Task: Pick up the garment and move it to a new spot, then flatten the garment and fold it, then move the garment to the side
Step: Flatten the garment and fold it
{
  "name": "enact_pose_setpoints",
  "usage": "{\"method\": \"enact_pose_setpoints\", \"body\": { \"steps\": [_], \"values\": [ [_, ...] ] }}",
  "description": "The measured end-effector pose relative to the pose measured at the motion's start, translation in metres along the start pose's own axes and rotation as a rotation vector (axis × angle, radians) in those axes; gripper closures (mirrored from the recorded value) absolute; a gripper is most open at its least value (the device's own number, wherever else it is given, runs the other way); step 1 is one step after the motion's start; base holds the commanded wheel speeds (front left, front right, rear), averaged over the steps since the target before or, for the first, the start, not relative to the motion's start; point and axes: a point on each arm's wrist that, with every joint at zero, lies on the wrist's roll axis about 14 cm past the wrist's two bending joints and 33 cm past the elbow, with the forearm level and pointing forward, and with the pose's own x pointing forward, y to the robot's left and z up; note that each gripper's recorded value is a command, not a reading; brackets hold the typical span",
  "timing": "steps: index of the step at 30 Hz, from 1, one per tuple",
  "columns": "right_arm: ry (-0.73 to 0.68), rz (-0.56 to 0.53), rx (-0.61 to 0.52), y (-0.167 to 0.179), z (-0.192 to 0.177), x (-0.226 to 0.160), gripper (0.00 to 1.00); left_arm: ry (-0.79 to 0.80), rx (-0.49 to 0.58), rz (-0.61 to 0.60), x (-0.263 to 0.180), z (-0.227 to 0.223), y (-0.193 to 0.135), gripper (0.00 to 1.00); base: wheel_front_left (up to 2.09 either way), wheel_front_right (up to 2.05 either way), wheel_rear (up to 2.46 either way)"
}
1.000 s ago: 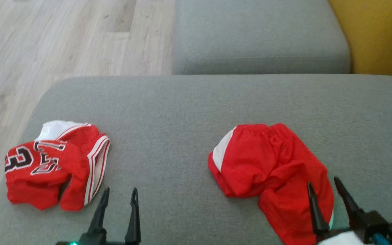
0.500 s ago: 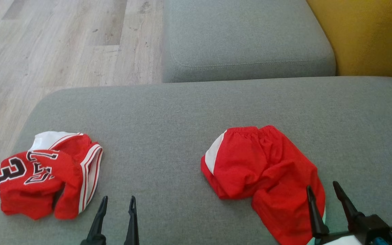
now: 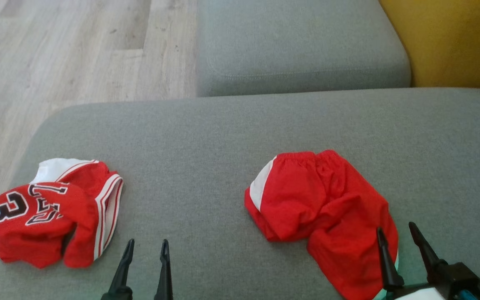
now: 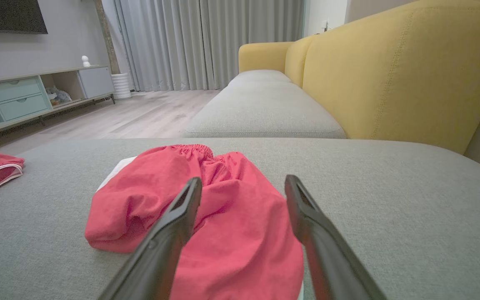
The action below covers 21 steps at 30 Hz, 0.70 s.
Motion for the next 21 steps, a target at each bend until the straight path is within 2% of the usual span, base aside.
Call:
{"method": "enact_pose_setpoints", "body": {
  "steps": [6, 14, 18, 21],
  "values": [
    [0.021, -0.001, -0.001, -0.003, -0.004, 0.017, 0.00, 0.020, -0.009, -0.031, 0.008, -0.004, -0.010, 0.00, 0.00, 0.00, 0.00],
    [0.008, 0.026, -0.015, -0.013, 0.006, 0.092, 0.00, 0.002, -0.019, -0.079, 0.045, 0.004, -0.024, 0.00, 0.00, 0.00, 0.00],
    [0.136, 0.028, -0.041, -0.034, -0.028, 0.121, 0.00, 0.022, -0.022, -0.084, 0.060, -0.002, -0.025, 0.00, 0.00, 0.00, 0.00],
    [0.262, 0.039, 0.004, -0.034, -0.063, 0.130, 0.00, 0.040, -0.022, -0.076, 0.064, -0.008, -0.024, 0.00, 0.00, 0.00, 0.00]
  ]
}}
